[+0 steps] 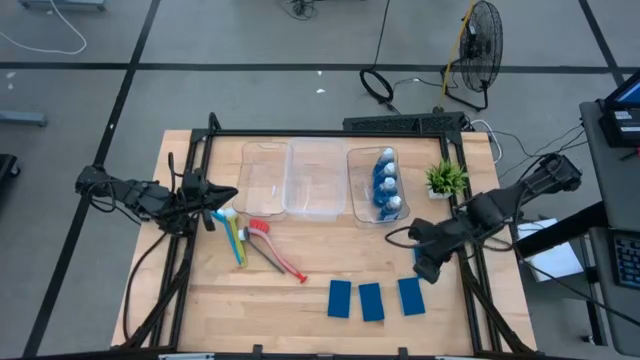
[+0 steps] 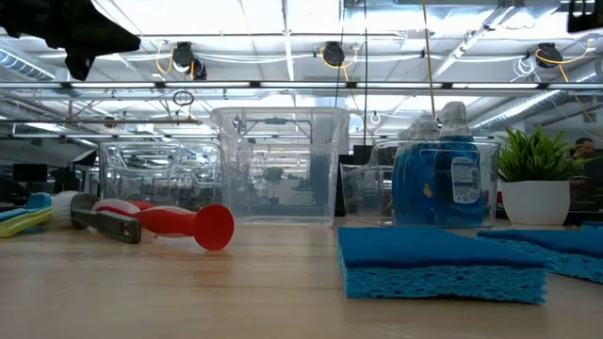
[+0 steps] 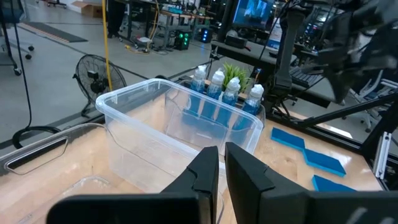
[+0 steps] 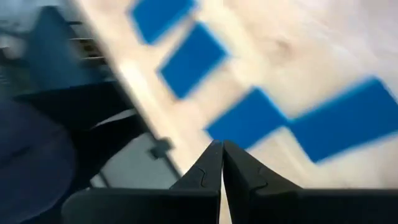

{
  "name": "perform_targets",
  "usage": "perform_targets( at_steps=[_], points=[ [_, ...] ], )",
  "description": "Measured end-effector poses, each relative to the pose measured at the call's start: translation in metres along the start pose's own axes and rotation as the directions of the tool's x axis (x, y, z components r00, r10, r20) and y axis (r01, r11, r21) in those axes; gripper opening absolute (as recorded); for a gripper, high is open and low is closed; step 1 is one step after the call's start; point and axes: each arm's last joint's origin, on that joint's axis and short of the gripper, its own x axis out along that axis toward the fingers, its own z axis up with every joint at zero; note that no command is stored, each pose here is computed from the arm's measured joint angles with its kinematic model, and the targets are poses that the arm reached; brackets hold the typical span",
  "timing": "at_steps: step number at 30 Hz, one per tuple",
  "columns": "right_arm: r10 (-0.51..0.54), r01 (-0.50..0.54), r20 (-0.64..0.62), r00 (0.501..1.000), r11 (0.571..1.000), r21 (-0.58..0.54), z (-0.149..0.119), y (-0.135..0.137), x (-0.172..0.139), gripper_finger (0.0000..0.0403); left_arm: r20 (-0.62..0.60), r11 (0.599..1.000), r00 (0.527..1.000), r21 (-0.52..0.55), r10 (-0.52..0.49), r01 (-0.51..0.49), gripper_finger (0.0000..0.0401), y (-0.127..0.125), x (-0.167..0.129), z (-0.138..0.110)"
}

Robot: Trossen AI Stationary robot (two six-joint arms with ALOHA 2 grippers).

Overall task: Pick & Place Kitchen Sink Supplies
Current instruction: Put the blue sponge into the left transparent bin

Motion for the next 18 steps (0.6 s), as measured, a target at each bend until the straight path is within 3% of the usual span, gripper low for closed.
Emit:
perform_targets(
  at_steps=[3, 9, 18],
  points=[
    [-0.086, 0.087, -0.010, 0.996, 0.993, 0.082, -0.002, -0.010, 0.009, 0.0000, 0.000, 1.000, 1.000, 0.000, 0.000, 0.000, 0.0033, 0.000, 0.000, 0.000],
    [-0.135, 0.137, -0.023, 0.991, 0.978, 0.160, -0.004, -0.028, 0.037, 0.0013, 0.000, 1.000, 1.000, 0.000, 0.000, 0.000, 0.0033, 0.000, 0.000, 0.000],
    [-0.166, 0.177, -0.065, 0.984, 0.957, 0.230, -0.018, -0.053, 0.080, 0.0080, 0.000, 1.000, 1.000, 0.002, 0.001, -0.001, 0.0033, 0.000, 0.000, 0.000]
  ],
)
